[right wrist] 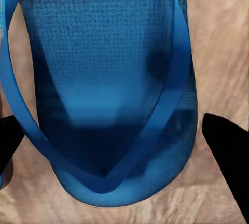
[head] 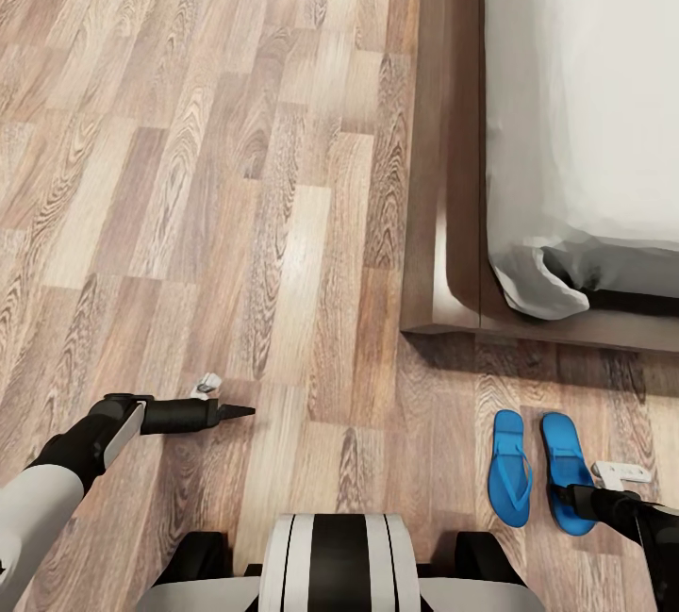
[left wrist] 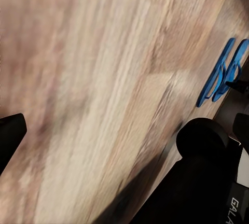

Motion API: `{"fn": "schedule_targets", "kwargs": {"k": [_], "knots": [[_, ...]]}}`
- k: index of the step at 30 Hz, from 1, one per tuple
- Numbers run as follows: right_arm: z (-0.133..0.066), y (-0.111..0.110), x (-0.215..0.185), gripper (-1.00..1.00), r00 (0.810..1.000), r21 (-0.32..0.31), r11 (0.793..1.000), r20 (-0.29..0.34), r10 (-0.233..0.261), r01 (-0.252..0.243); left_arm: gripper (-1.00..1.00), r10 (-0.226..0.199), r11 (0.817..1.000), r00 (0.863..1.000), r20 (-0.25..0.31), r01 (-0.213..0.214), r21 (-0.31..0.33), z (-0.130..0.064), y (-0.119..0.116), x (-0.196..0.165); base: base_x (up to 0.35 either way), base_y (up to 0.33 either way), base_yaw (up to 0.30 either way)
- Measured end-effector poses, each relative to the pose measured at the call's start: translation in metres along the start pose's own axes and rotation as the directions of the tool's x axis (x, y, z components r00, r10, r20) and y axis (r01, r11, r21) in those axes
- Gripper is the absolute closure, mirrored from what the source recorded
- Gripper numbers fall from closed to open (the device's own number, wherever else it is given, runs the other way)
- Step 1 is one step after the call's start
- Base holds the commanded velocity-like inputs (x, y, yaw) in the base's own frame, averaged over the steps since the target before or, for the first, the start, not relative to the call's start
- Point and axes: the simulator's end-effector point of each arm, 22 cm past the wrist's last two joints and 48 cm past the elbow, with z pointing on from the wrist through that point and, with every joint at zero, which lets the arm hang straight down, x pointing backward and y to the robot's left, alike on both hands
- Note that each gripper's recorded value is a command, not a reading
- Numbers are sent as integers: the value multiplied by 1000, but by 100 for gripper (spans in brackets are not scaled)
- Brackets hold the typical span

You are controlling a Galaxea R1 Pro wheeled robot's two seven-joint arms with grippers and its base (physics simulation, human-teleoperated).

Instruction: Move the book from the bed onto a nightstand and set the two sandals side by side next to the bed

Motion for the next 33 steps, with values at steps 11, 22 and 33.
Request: {"fn": "schedule_targets", "kwargs": {"k": [11, 22, 33], "knots": [[0, 0, 0, -100, 1000, -1, 1000, 0, 0, 0, -100, 0, 1000, 1000, 0, 0, 0, 0, 0, 0, 0, 0, 0], [-1, -1, -4, -100, 1000, 4, 1000, 8, -2, 2, -100, 0, 1000, 1000, 0, 0, 0, 0, 0, 0, 0, 0, 0], [-2, -2, -5, -100, 1000, 5, 1000, 11, -3, 3, -100, 0, 1000, 1000, 0, 0, 0, 0, 0, 0, 0, 0, 0]]}}
